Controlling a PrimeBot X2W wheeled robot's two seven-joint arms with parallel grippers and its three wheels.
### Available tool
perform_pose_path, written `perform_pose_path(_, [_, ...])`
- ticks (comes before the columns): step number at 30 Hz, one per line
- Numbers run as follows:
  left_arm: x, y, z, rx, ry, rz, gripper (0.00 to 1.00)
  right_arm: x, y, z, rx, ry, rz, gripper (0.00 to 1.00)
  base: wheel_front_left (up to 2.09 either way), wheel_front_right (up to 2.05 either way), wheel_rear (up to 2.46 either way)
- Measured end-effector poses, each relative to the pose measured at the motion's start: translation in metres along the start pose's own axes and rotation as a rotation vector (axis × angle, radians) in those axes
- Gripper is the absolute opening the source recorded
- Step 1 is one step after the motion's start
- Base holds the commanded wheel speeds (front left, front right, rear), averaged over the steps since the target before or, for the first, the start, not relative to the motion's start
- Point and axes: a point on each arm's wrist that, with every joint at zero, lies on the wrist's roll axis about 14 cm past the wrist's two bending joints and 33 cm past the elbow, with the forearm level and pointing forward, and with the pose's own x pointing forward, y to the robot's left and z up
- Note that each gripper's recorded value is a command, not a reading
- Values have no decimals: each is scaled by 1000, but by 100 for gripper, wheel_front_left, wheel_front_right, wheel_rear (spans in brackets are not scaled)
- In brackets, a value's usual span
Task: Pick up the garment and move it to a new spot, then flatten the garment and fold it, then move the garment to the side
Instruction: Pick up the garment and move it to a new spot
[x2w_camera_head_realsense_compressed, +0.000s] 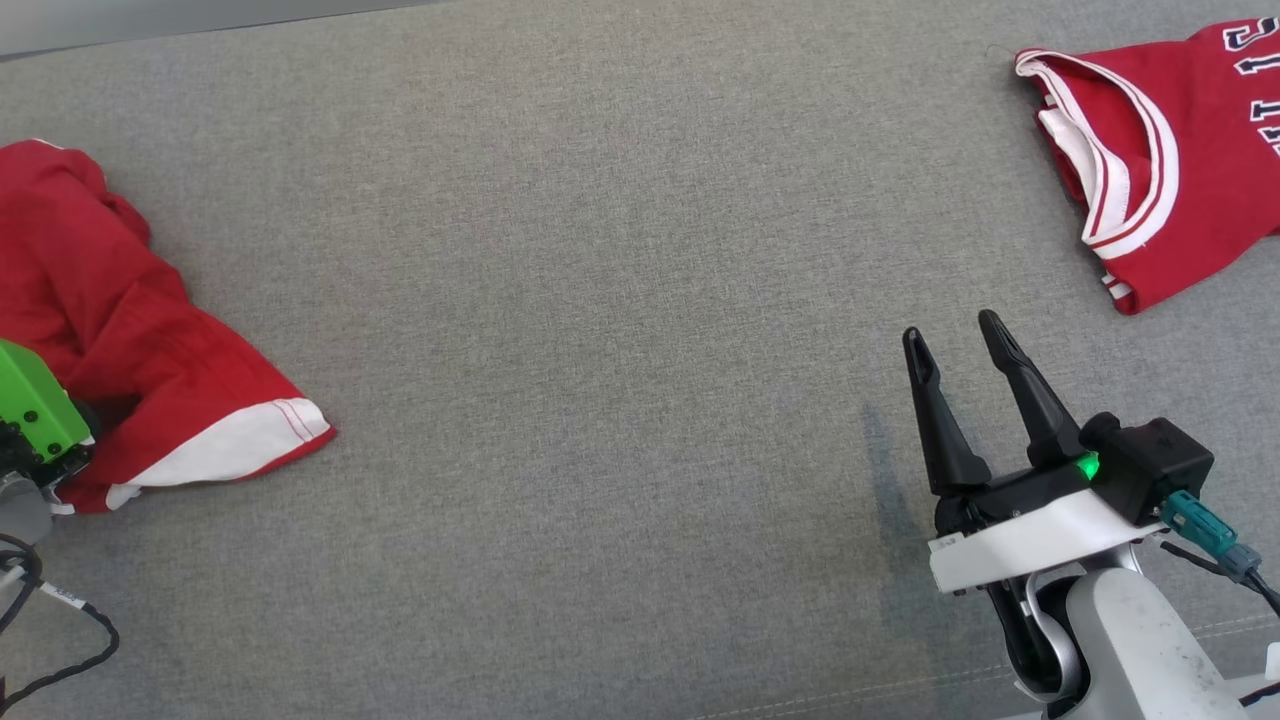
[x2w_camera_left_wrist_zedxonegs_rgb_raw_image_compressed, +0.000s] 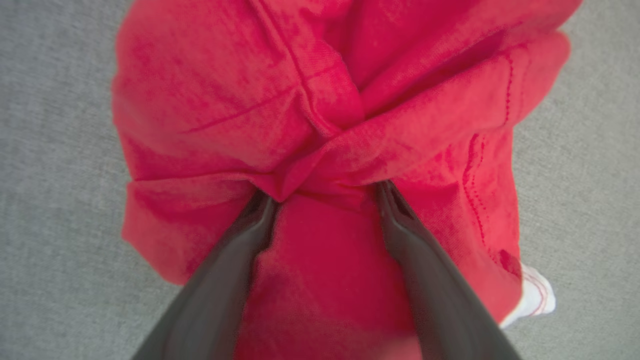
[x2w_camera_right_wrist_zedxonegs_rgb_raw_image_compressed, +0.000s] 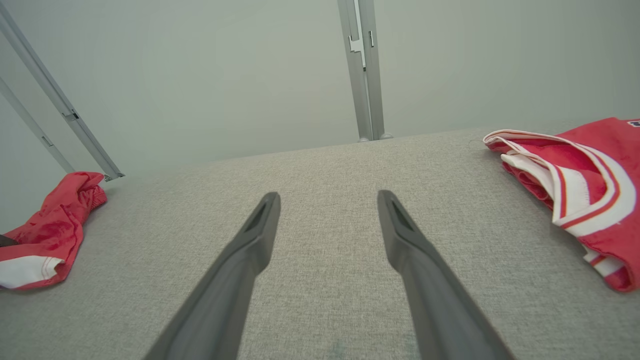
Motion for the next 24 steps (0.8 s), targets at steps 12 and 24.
perform_pose_path(12, [-7, -1, 3, -12, -47, -12, 0, 0, 5, 5, -6, -10, 12, 100, 0, 0, 0])
perform_pose_path(24, [-40, -17, 14, 29, -189, -91, 0, -16, 16, 21, -4, -40, 32, 100, 0, 0, 0])
